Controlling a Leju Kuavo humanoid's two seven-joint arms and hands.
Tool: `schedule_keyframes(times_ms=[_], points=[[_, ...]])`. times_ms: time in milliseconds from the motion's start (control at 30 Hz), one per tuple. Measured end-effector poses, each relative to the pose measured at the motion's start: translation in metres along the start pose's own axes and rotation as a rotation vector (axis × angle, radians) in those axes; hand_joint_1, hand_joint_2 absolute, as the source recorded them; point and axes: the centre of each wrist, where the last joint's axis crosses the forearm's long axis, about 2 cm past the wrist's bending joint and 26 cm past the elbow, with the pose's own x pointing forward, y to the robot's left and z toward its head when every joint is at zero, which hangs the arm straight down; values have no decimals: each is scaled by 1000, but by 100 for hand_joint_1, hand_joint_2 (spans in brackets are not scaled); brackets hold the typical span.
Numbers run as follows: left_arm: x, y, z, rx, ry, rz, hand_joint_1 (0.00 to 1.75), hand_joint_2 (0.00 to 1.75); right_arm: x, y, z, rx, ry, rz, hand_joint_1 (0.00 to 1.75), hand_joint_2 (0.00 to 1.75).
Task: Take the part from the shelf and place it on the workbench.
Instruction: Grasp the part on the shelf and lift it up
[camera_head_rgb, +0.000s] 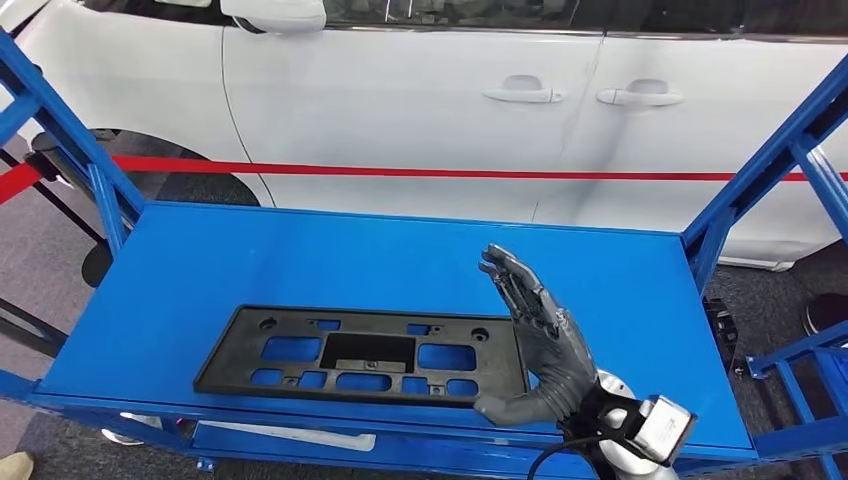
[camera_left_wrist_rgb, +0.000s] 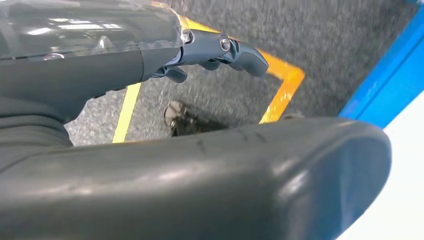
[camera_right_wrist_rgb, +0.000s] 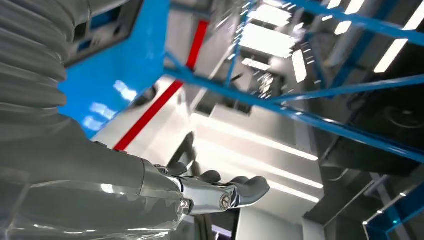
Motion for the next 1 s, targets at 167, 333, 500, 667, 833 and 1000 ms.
schedule_keyframes(times_ms=[167, 333, 500, 667, 833, 1000], points=[[1, 0, 0, -5, 1, -3, 0, 0, 0, 6, 21, 70, 87, 218, 0, 175], [1, 0, 0, -8, -1, -5, 0, 0, -1, 20, 46, 158, 149, 401, 0, 175], [1, 0, -1, -11, -3, -17, 0, 0, -3, 35, 67, 259, 227, 509, 0, 175], [1, 1, -1, -21, 5, -31, 0, 0, -4, 52, 84, 329, 289, 553, 0, 175], [3, 1, -2, -28, 0, -42, 0, 0, -5, 62, 91, 374, 310, 590, 0, 175], [3, 1, -2, -33, 0, -48, 0, 0, -7, 64, 93, 392, 320, 618, 0, 175]])
